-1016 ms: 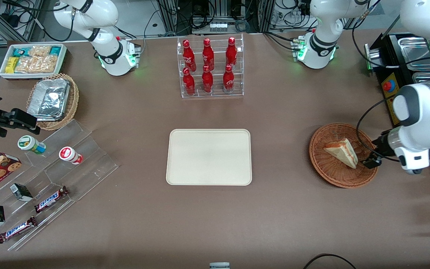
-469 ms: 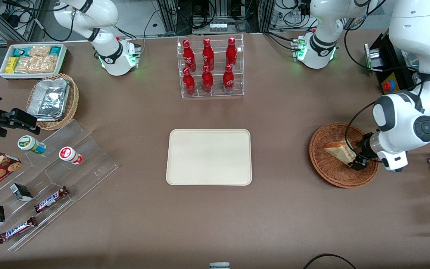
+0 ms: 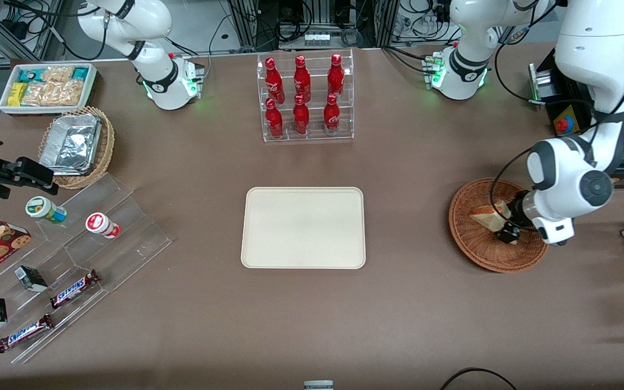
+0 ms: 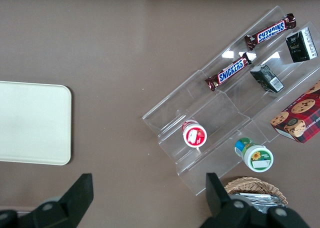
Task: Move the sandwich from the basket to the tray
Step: 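Close the left gripper on the sandwich wedge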
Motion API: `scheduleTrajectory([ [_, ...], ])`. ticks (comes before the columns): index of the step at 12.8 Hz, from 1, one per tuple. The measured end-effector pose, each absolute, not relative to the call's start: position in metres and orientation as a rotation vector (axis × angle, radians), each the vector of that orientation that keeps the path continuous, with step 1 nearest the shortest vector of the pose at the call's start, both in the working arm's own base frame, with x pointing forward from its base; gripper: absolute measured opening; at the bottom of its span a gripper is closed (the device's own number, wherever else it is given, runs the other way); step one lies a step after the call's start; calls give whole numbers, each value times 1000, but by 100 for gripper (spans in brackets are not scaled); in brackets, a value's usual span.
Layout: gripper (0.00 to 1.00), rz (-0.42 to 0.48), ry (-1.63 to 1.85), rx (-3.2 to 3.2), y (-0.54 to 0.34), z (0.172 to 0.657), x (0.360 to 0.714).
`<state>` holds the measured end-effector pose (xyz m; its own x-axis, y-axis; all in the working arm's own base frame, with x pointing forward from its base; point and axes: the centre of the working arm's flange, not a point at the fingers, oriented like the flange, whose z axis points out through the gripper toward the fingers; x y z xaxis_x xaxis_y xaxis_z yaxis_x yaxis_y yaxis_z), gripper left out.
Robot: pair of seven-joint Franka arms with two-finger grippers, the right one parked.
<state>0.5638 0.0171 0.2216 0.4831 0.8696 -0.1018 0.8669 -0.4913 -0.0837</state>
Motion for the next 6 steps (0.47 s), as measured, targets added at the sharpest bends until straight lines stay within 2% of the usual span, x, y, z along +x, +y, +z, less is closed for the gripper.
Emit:
scheduleTrajectory([
  [2, 94, 213, -1556, -2691, 9, 218, 562],
  [5, 57, 216, -1561, -2685, 12, 217, 561],
  [6, 49, 215, -1562, -2686, 13, 218, 561],
])
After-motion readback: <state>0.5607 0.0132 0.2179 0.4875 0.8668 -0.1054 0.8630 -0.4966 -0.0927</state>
